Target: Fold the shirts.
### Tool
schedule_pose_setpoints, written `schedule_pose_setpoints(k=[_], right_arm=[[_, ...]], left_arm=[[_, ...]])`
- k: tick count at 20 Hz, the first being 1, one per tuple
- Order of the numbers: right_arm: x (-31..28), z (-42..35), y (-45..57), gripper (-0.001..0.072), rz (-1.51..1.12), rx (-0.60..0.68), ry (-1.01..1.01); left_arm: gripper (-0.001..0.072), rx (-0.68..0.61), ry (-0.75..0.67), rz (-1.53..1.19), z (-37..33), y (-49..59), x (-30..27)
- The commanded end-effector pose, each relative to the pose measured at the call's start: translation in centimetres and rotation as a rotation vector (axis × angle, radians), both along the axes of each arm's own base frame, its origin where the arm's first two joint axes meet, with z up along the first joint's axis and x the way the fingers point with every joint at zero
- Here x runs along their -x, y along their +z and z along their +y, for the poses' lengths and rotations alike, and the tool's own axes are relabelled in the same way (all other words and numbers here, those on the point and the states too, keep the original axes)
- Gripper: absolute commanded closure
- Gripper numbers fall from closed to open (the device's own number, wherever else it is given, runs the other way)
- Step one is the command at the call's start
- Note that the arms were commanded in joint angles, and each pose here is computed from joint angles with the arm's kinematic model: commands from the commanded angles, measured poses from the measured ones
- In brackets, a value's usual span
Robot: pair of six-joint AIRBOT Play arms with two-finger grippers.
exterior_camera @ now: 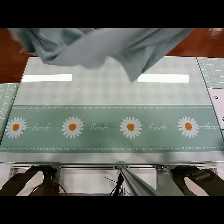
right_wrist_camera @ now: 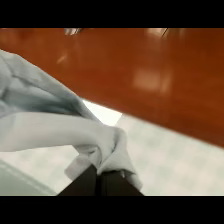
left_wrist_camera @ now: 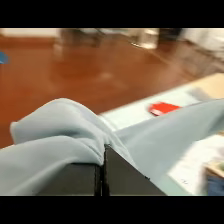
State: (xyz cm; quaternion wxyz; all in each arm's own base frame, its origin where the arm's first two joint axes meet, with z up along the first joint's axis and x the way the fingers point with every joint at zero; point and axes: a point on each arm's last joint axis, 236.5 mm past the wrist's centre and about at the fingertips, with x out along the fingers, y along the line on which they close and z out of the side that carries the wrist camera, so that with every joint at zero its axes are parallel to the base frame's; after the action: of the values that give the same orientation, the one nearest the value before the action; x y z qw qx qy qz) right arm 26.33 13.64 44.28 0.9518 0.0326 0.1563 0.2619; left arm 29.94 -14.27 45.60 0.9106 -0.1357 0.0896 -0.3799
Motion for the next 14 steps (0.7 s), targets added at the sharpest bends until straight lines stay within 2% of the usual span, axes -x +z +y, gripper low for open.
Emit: schedule_pose_setpoints(k=[1, 4, 6, 10, 14], right_arm=[[7.4, -5.8, 3.6, 0.0685, -0.131, 0.052, -0.16], [11.1, -9.0, 2.5, 0.0685, -0.108, 0.067, -0.262], [12.4, -9.4, -0.2, 0.0685, -0.011, 0.085, -0.263], [12.6, -9.6, -7.1, 0.0684, 0.206, 0.136, -0.271], [9.7, -8.9, -16.7, 0.0685, 0.431, 0.186, -0.279]], left_arm=[[0.0682, -0.147, 0.355, -0.135, 5.2, 4.0, 5.0], [0.0681, -0.25, 0.558, -0.117, 8.8, 3.1, 8.4], [0.0682, -0.279, 0.564, -0.071, 8.8, 1.5, 9.9], [0.0681, -0.29, 0.485, 0.201, 8.2, -6.3, 9.0], [0.0681, -0.157, 0.22, 0.477, 4.1, -16.5, 5.3]])
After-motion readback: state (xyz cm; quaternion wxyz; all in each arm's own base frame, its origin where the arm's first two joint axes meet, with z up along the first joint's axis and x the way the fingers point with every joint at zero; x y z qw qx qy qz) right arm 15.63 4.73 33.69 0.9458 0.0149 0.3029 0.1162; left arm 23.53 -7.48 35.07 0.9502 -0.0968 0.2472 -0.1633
